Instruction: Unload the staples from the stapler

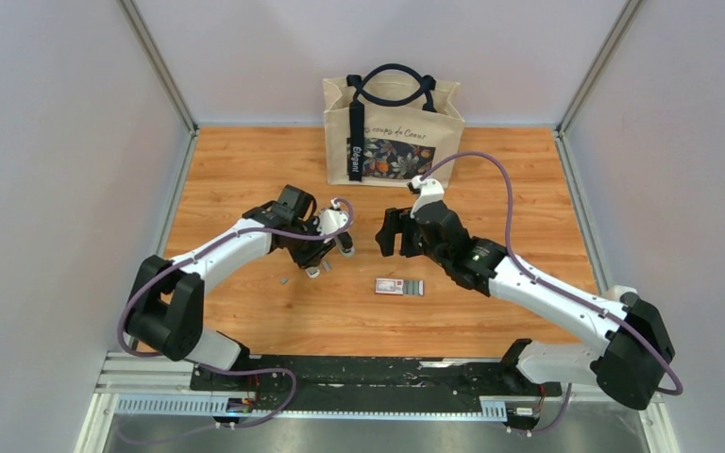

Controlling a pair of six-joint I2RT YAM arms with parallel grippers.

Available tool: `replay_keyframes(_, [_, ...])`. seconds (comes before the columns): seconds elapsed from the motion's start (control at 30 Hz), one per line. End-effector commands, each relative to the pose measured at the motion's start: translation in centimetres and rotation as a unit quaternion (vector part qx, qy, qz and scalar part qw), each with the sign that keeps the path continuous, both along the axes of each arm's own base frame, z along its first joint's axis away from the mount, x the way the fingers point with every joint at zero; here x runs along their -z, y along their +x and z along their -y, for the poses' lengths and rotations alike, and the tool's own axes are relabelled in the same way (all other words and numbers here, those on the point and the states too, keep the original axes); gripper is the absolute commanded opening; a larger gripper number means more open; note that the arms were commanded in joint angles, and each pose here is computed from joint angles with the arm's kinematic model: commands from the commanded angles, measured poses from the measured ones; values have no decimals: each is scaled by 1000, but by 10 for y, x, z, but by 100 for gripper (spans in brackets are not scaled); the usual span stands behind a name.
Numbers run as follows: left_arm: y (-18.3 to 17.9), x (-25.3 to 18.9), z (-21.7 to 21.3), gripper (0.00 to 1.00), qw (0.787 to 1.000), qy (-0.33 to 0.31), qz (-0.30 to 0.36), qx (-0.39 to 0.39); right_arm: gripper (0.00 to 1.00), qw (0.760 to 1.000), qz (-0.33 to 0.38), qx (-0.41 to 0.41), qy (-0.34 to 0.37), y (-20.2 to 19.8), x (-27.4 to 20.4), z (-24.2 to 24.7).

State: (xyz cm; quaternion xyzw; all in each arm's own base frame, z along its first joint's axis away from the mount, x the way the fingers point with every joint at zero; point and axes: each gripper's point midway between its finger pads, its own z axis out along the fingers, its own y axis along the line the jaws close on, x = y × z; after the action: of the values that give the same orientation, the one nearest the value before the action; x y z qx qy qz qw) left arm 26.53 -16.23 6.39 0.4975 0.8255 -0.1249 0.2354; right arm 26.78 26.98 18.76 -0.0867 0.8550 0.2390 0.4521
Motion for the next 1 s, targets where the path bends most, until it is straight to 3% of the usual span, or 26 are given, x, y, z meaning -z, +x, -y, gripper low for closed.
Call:
replay_keyframes(0.0, [19, 3, 1, 44, 1000, 23, 10, 5, 81, 999, 14, 16, 24, -2, -12, 8])
replay_keyframes(0.2, [20, 12, -1, 43, 998, 48, -7, 29, 81, 999, 11, 17, 32, -7, -9, 12])
replay_keyframes(0.67, [-30, 4, -26, 41, 997, 57, -19, 43, 81, 999, 6, 5, 46, -12, -5, 8])
replay_keyframes(0.97, [6, -37, -1, 42, 999, 3, 34, 8, 81, 999, 1, 7, 49, -13, -2, 8])
